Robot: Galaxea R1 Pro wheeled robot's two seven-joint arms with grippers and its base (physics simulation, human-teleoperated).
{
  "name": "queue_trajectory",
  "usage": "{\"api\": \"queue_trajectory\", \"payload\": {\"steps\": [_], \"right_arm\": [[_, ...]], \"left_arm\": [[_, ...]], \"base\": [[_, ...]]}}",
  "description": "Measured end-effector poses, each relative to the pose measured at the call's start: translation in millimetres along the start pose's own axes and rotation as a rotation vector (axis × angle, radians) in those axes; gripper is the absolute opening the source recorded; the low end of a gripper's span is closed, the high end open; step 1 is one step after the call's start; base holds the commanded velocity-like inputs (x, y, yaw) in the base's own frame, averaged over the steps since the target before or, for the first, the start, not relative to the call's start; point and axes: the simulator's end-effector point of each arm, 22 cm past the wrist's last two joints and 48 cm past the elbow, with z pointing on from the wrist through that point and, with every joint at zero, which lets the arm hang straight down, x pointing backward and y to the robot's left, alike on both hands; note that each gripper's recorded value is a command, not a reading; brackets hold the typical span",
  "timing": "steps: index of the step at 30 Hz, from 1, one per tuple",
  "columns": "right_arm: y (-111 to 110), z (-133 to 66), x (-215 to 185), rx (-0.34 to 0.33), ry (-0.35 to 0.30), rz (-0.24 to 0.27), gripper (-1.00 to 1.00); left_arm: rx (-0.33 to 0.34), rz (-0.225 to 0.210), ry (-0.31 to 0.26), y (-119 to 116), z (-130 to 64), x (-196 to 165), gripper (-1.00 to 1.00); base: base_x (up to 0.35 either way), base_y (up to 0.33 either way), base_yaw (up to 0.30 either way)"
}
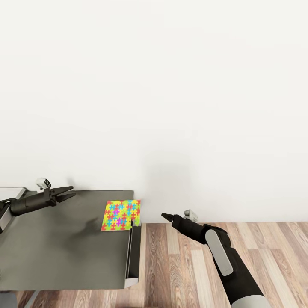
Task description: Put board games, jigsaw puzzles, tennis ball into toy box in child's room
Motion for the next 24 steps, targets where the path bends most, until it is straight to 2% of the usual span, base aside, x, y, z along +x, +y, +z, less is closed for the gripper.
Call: {"api": "queue_trajectory", "payload": {"steps": [24], "right_arm": [[2.4, -1.7, -1.6, -0.003, -0.004, -0.002, 1.00]], "left_arm": [[0.003, 0.006, -0.002, -3.7, -0.8, -1.5, 1.00]], "base": [[0.000, 0.013, 0.000]]}}
